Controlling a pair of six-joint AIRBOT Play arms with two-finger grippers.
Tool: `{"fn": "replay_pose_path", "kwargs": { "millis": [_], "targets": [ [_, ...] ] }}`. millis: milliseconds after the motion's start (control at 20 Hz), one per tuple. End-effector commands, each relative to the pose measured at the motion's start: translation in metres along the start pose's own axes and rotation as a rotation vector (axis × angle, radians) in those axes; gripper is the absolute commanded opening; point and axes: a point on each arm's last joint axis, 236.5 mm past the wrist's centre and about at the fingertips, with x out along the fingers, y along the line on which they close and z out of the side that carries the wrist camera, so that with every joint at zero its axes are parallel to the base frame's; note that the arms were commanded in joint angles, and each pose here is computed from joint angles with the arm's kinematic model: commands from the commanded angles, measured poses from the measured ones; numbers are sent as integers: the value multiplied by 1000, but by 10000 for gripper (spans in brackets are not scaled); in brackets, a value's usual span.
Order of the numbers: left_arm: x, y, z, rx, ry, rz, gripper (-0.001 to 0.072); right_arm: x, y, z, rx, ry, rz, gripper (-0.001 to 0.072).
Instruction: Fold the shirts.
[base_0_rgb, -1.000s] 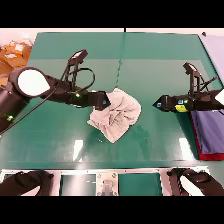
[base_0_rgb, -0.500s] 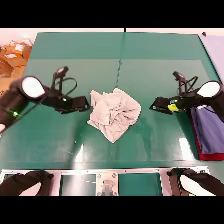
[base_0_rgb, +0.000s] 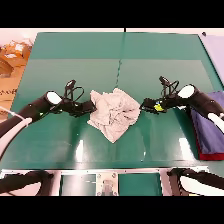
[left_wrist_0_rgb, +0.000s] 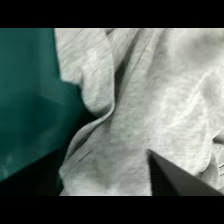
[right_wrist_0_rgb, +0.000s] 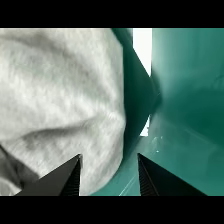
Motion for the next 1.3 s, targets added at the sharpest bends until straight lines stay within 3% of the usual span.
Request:
{"fn": "replay_pose_path", "kwargs": {
  "millis": [0,50,100,150,200,250,550,650,850,1050,1250],
  "targets": [
    [19,-14,-12,-39,67,-109,398,24,-6,18,6,14,-7,385],
    [18,-18,-20,-8,99,-124,176,29,-5,19,8,23,1,343],
    [15,-21,-22,21,118,-136,17,33,-4,20,1,30,13,323],
    [9,-26,-17,35,120,-148,18,37,-1,20,-10,37,31,311],
    [1,-29,-8,55,110,-153,18,40,4,19,-16,42,59,122],
    [-8,-30,4,77,91,-147,17,40,6,19,-29,42,71,7],
    [-101,-16,64,145,-63,5,17,3,11,48,-70,-24,102,5],
    [-146,-59,85,230,-173,-46,17,-50,49,70,-175,-117,152,5],
    [-273,-191,93,431,-400,-291,17,-238,160,91,-450,-518,252,6],
    [-400,-286,51,708,-593,-416,18,-426,239,19,-701,-941,301,7],
    [-475,-328,5,898,-724,-433,18,-520,258,-56,-809,-1198,273,7]
  ]
}}
